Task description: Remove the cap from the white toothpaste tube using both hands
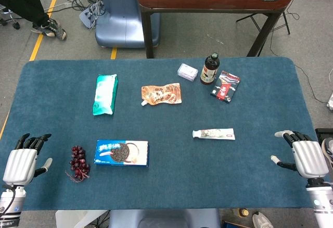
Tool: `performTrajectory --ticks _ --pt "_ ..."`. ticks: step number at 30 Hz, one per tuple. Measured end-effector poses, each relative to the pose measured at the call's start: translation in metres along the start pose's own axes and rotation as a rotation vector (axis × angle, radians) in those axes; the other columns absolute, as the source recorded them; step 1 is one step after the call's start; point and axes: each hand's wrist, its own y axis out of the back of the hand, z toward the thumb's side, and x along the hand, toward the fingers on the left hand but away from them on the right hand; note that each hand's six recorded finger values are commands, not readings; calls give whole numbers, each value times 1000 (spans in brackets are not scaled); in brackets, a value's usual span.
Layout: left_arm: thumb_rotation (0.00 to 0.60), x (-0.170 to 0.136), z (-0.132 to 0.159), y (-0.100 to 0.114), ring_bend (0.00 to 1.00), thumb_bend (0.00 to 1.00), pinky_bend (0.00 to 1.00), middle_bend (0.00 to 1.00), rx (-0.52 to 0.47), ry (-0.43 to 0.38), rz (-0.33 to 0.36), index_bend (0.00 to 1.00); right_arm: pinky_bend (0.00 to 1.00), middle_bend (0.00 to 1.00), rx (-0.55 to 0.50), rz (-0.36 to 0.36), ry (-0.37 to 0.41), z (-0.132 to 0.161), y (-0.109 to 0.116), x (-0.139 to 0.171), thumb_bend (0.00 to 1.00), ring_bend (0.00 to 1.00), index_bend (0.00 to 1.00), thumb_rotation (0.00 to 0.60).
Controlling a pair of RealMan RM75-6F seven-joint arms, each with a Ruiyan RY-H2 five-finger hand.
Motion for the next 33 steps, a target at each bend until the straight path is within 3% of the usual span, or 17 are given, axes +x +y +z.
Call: performTrajectory --ticks 12,20,25,33 --pt "600 1 0 3 248 246 89 291 5 -1 3 189 359 393 -36 56 104 25 0 -20 193 303 327 600" --pt "600 -3 -3 8 248 246 89 289 3 8 5 189 359 446 4 131 277 77 -7 -64 191 303 381 600" --pt "600 -7 -6 9 248 246 89 289 5 18 -8 189 359 450 39 180 368 110 -22 -93 191 302 389 600" --pt "600 -13 -12 11 248 246 89 287 1 42 -14 189 359 426 94 249 407 139 -55 -132 190 289 390 600"
